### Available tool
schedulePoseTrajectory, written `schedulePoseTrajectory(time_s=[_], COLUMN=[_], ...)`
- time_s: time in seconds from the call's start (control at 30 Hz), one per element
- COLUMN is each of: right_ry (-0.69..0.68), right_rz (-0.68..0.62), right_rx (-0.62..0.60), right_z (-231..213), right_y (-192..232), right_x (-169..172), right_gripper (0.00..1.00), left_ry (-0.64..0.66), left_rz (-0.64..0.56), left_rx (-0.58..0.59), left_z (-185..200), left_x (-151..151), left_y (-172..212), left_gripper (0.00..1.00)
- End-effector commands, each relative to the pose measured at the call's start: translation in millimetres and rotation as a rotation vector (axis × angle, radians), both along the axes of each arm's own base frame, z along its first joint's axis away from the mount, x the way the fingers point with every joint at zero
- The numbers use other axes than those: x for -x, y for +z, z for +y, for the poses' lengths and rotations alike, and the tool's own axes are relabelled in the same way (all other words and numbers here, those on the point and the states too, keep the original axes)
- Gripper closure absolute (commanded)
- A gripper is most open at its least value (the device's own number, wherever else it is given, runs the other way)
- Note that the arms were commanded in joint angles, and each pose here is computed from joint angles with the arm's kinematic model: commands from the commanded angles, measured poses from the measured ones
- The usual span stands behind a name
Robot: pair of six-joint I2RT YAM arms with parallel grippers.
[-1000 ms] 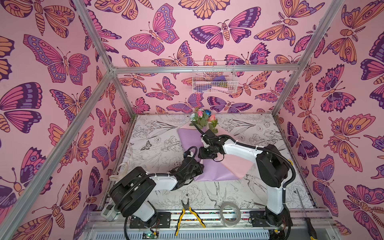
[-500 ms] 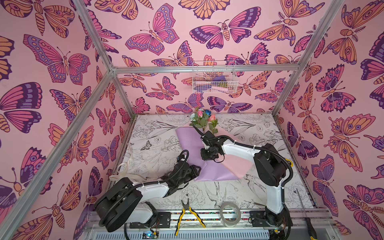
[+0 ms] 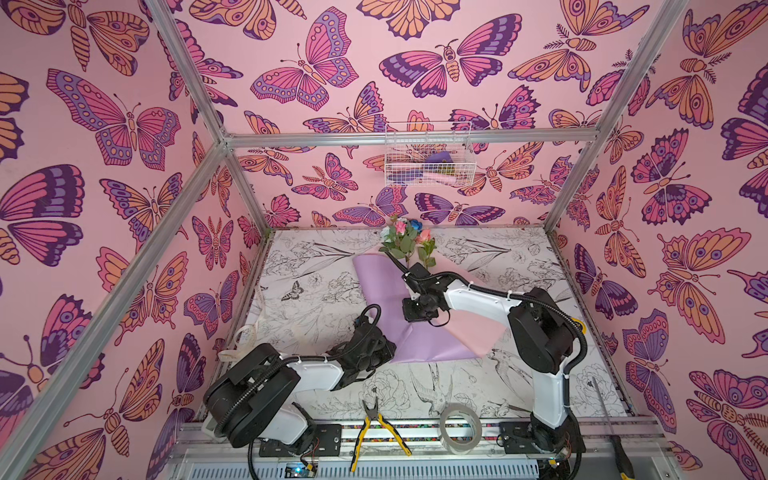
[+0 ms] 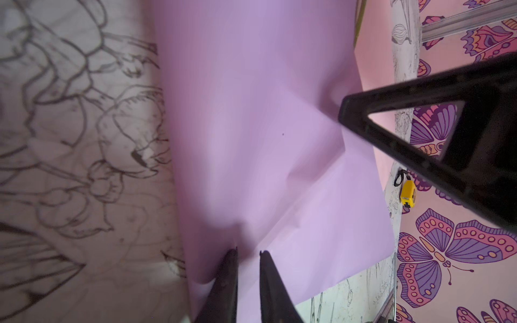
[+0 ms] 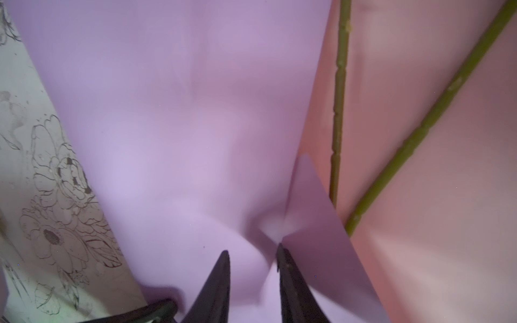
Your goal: Tie the bouquet of fake flowers
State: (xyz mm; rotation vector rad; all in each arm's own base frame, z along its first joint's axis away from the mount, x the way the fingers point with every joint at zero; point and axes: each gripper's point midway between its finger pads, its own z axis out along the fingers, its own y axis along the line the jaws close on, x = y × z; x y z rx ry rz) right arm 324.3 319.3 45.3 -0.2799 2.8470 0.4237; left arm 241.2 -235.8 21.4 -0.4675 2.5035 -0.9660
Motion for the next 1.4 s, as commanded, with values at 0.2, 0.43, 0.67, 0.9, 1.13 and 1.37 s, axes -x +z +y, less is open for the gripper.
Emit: schedulePoseTrajectory(time_s=[0.2, 0.43, 0.67, 0.9, 1.13, 1.37], right_ry=[0.026, 0.117, 0.1, 0.09, 0.089, 0.088], right_rz=[-0.089, 0.001, 0.07, 0.104, 0.114, 0.123], right_rx=[0.08, -0.057, 0.009, 0.041, 0.044, 0.042], right_z=[-19, 36, 30, 24, 22, 22], right_y=[38, 20, -21, -41, -44, -45], right_x=[27, 53, 58, 64, 66, 68], right_gripper=[0.69, 0.78, 0.81, 0.82, 0.82, 0.82], left_ry=[0.0, -0.009, 0.025, 0.079, 0.099, 0.134], left_rz=[0.036, 0.024, 0.002, -0.065, -0.103, -0.066], left_rx=[0.007, 0.026, 0.038, 0.015, 0.038, 0.087], left_z=[2, -1, 8, 32, 41, 51], left_x=[3, 2, -5, -41, -89, -117], left_y=[-7, -1, 6, 22, 35, 21], left_gripper=[0.84, 0.84, 0.83, 0.81, 0.82, 0.84])
